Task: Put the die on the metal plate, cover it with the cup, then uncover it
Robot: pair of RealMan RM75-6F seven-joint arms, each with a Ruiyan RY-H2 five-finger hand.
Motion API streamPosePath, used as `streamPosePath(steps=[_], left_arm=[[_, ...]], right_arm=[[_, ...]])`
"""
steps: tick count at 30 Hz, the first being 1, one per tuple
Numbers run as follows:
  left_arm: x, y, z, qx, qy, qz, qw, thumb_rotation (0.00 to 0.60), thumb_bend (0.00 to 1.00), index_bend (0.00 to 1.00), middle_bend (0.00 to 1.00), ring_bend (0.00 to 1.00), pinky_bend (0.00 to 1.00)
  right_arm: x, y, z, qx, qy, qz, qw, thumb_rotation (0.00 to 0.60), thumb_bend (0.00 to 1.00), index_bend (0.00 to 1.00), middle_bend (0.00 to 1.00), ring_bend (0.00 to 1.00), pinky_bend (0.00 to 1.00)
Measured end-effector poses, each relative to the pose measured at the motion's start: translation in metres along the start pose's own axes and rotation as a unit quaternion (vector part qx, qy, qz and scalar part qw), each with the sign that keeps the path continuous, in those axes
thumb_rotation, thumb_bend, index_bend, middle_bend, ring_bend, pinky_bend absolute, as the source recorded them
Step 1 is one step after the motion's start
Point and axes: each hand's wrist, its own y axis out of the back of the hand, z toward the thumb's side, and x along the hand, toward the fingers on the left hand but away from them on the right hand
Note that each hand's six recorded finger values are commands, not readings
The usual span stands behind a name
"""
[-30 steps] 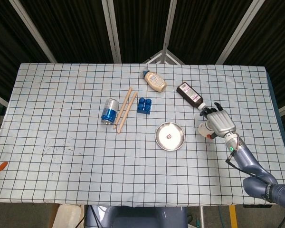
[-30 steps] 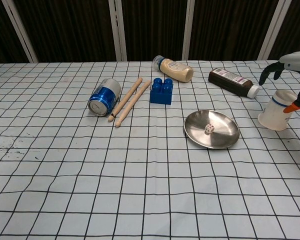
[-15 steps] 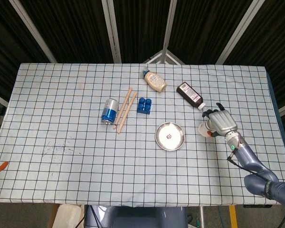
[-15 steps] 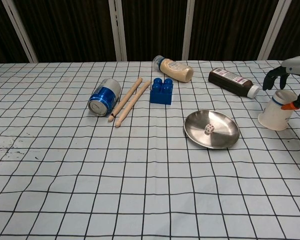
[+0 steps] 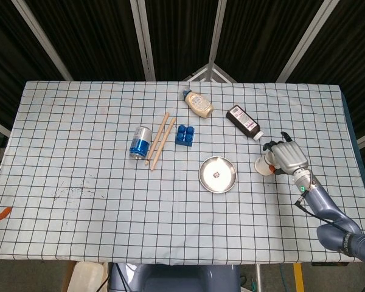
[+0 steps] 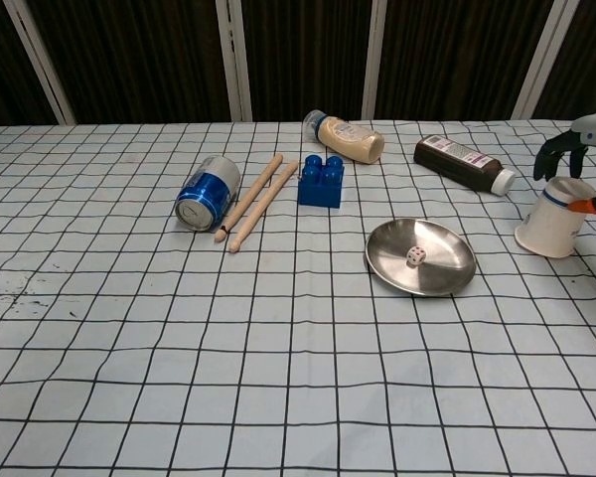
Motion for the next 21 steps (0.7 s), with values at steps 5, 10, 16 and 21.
streamPosePath(steps=[5,10,16,21], left_arm=[[0.000,-0.001,0.000,0.002,0.000,-0.001,1.0000,0.600,0.13,0.15,0.00,0.00,0.06],[0.000,-0.002,0.001,0.004,0.000,-0.003,1.0000,0.600,0.13,0.15,0.00,0.00,0.06],[0.000,-0.003,0.003,0.005,-0.001,-0.003,1.0000,0.600,0.13,0.15,0.00,0.00,0.06],[0.000,-0.003,0.002,0.004,0.000,-0.002,1.0000,0.600,0.13,0.15,0.00,0.00,0.06]], right_arm=[[0.001,-0.002,-0.003,-0.001,-0.002,0.002,1.0000,0.600,0.35,0.33,0.33,0.36,0.06],[0.002,-0.006,-0.007,-0.001,-0.006,0.007,1.0000,0.600,0.35,0.34,0.33,0.36,0.06],[0.004,-0.006,-0.010,0.000,-0.009,0.008,0.9999,0.600,0.38,0.37,0.35,0.37,0.06],[0.005,-0.007,-0.012,0.000,-0.011,0.008,0.9999,0.600,0.42,0.42,0.39,0.40,0.06]])
